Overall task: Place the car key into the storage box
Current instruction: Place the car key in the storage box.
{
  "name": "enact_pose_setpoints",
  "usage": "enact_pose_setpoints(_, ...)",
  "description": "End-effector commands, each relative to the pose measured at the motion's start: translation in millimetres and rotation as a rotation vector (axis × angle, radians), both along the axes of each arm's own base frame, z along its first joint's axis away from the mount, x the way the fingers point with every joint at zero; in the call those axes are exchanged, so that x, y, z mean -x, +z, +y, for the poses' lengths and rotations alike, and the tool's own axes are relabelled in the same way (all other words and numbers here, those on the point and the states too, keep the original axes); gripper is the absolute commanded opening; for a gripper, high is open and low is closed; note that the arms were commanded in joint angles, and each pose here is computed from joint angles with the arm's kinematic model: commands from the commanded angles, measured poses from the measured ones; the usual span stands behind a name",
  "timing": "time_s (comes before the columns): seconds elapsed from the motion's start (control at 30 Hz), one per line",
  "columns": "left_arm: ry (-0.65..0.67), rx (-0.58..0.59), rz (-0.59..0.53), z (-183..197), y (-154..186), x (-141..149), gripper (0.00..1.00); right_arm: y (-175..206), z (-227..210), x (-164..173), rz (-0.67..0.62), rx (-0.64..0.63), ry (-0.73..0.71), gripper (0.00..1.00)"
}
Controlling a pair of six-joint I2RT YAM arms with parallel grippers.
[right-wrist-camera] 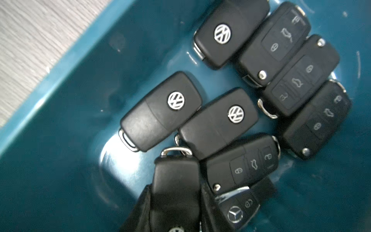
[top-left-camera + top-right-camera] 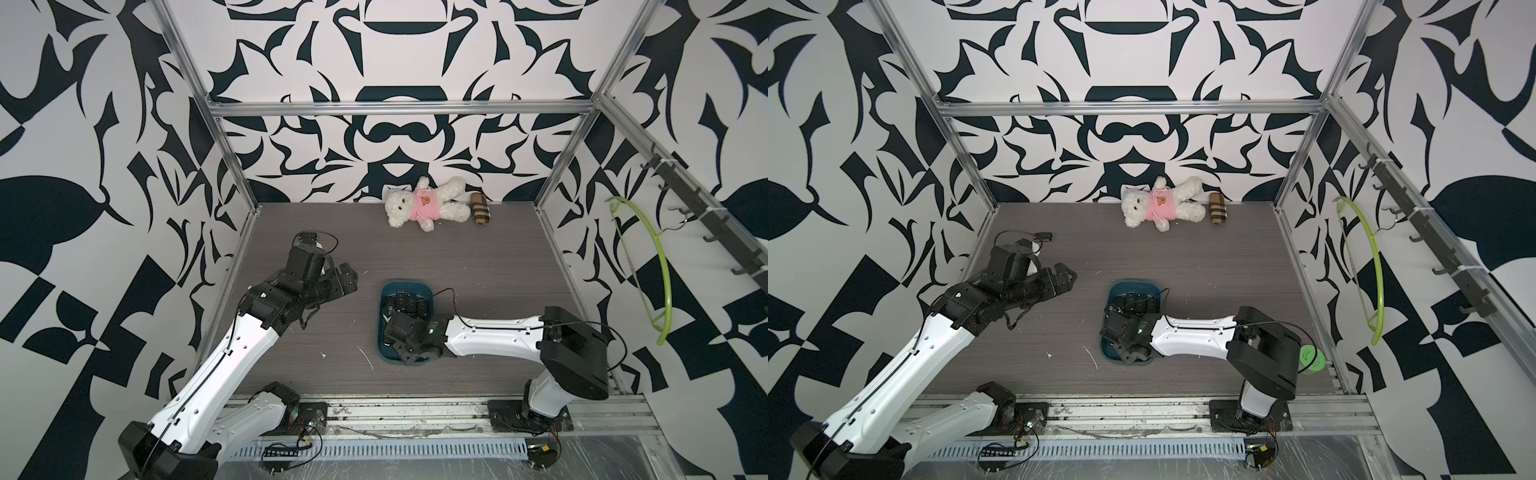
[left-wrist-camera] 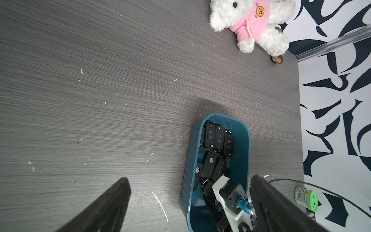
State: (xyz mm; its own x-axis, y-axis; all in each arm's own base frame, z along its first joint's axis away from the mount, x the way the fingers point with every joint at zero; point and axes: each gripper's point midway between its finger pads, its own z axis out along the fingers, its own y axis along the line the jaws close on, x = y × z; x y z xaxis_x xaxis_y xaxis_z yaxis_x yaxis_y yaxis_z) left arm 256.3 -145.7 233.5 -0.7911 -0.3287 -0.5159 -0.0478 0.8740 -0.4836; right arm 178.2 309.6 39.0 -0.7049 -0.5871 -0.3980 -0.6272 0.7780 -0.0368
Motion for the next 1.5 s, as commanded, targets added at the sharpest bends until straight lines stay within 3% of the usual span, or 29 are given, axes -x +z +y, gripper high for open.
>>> enact_pose_setpoints(0.0,0.005,-0.016,0.019,5,-5,7,0.99,5,9,-1,-0.006,-0.031,-0.015,0.34)
enact_pose_setpoints(0.47,0.002,-0.029,0.015,4,-7,3,0.99,17,11,0,-0.005,-0.042,-0.089,0.34)
enact_pose_setpoints(0.8,-0.033,-0.066,0.022,-1,-11,-4,0.99,3,7,0,-0.009,0.001,-0.156,0.35)
enact_pose_setpoints(1.07,-0.035,-0.070,0.021,-1,-11,-5,0.99,21,6,-5,-0.046,-0.010,-0.159,0.58)
enact_pose_setpoints(1.27,-0.026,-0.089,0.013,-2,-12,-15,0.99,46,3,-11,-0.102,-0.024,-0.147,0.59)
enact_pose_setpoints(1.47,-0.010,-0.157,0.011,-1,-17,-33,0.99,80,-5,-28,-0.179,-0.065,-0.169,0.67)
